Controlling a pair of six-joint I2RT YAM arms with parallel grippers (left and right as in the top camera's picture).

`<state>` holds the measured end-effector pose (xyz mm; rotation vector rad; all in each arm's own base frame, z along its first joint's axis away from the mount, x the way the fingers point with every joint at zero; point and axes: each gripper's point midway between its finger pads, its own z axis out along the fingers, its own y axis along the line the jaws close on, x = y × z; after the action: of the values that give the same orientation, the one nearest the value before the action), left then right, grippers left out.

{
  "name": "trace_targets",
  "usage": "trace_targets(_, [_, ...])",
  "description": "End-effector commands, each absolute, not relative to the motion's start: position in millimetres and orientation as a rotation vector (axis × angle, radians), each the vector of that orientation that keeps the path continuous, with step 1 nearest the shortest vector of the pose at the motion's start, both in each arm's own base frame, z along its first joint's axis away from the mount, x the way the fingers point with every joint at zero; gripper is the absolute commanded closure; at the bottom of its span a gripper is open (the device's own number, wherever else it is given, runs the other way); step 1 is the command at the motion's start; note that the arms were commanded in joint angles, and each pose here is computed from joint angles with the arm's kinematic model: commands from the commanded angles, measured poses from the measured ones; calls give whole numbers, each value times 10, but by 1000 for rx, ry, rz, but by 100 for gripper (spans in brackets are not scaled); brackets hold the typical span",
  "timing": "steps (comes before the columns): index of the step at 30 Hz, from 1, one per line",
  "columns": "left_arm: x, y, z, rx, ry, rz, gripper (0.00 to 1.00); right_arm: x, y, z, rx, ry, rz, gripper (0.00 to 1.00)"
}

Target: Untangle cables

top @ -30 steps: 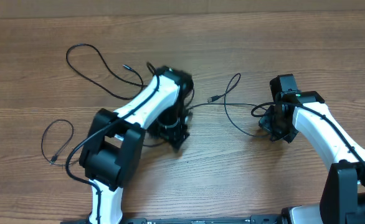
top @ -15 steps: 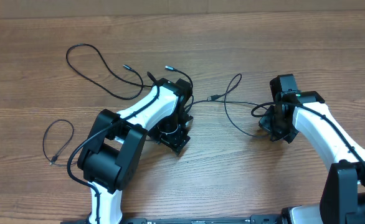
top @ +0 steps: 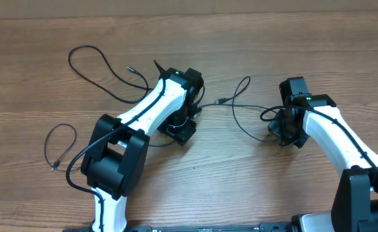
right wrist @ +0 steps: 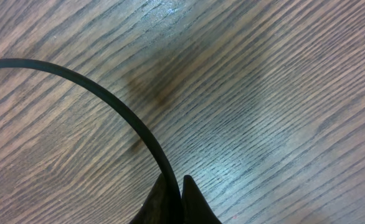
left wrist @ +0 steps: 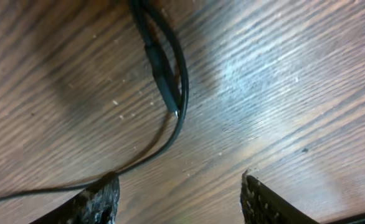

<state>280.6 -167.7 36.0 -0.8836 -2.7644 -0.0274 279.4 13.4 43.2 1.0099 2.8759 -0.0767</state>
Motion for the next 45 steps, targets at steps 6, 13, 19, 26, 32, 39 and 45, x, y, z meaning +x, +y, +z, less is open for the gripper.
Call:
trace_targets(6, [2659,-1695,39,-871,-2756,35,34,2804,117,491,999,2857,-79,96])
trace_targets(13, [2510,-1608,-102,-786,-2743,13,76,2803,118,491,999,2858,-79,96])
trace_targets(19, [2689,-1602,-20,-729,-2811,-49,96,2774,121,489,1002,2870,-82,96])
trace_targets(26, [3095,-1741,535,-712,-2973,-12,96,2761,119,488,1003,2874,-86,96])
trace_targets(32, [3400,-1545,1455,-635,-3242,88,96,2770,119,488,1003,2871,-84,96])
trace_targets(39, [3516,-887,2164,-352,-3490,163,96,2775,119,489,1002,2869,-83,96])
trace_targets(45, [3491,-966,2109,-313,-3441,414,44,2798,123,490,1001,2861,-76,96])
